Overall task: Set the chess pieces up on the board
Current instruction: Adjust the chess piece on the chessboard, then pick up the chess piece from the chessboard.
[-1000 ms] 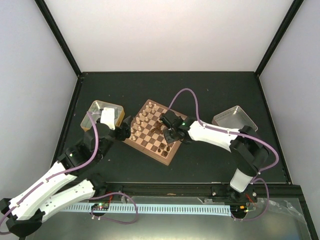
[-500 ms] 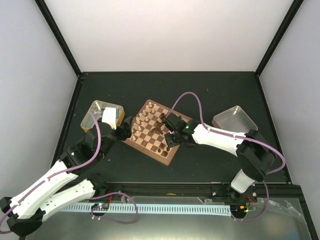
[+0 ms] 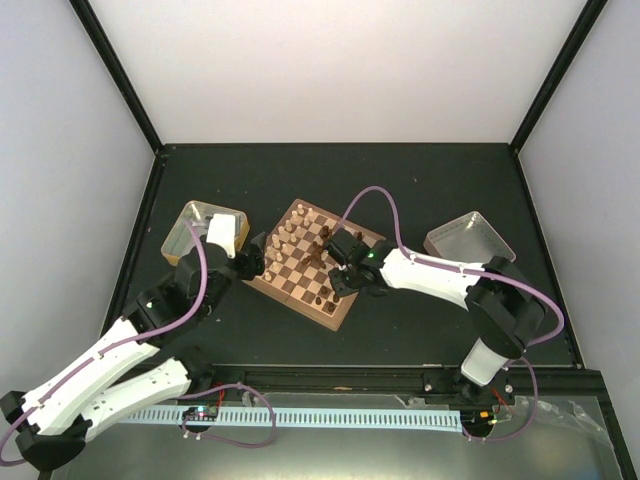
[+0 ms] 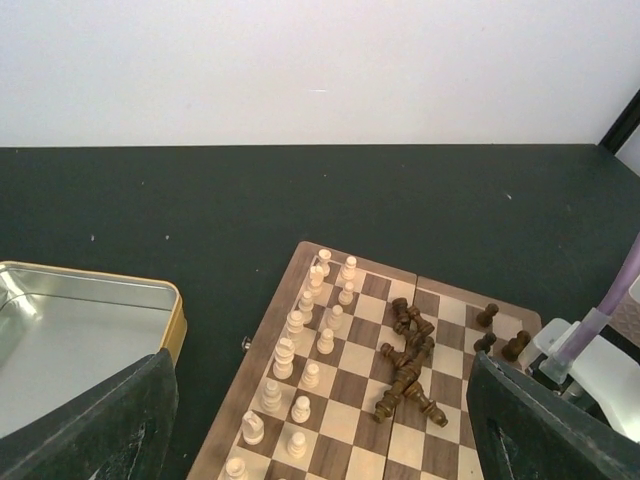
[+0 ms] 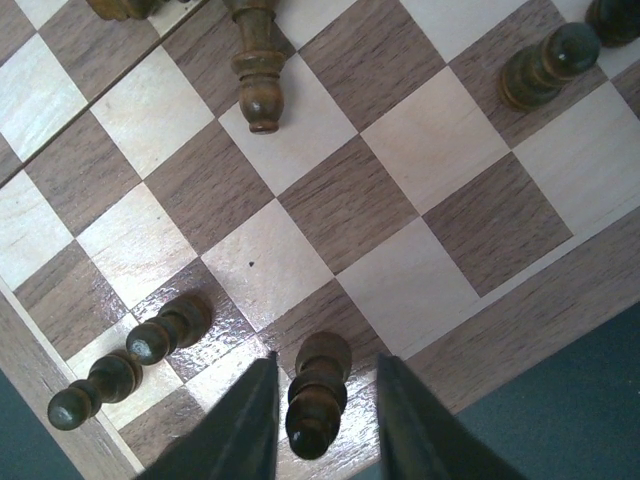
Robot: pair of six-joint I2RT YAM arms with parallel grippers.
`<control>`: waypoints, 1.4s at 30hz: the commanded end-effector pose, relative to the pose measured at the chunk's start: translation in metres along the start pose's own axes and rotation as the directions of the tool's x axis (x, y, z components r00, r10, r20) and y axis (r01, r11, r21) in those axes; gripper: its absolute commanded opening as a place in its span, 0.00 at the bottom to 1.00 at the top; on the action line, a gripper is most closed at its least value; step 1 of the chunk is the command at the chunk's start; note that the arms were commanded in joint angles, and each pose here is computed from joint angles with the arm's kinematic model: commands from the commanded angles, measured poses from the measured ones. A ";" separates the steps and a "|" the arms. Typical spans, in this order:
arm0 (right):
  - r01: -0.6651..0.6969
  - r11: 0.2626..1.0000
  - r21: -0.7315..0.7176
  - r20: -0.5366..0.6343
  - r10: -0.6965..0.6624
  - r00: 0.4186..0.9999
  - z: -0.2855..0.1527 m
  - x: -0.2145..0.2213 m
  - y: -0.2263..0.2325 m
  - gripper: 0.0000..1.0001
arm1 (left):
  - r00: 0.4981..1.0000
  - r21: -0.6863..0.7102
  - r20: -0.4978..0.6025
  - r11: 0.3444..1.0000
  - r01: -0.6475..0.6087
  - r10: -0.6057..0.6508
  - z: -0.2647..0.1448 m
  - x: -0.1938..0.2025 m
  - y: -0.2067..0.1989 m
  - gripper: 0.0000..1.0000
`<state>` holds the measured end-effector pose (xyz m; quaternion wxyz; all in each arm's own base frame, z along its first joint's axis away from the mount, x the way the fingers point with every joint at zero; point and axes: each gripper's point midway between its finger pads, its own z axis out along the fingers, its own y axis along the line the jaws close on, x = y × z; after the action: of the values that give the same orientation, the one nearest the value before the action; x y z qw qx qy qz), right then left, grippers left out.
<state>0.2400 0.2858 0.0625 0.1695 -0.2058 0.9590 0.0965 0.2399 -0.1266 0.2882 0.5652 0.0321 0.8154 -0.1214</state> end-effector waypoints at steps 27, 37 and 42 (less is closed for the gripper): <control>-0.349 0.935 -0.055 0.371 0.344 0.863 -0.081 0.001 -0.071 0.48 | 0.773 0.066 -0.628 0.983 0.173 -0.094 0.130 0.155 -0.107 0.51; -0.355 0.933 -0.065 0.405 0.350 0.845 -0.089 0.008 -0.078 0.48 | 0.712 -0.001 -0.691 0.985 0.170 -0.124 0.161 0.186 -0.116 0.42; -0.357 0.931 -0.076 0.415 0.355 0.837 -0.092 0.010 -0.080 0.48 | 0.703 -0.049 -0.698 0.989 0.142 -0.136 0.167 0.197 -0.109 0.37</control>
<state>0.2344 0.1944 0.1302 0.3329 -0.0172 0.9278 0.1674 0.2915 -0.2856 0.0653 0.2003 0.0359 0.9673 -0.1514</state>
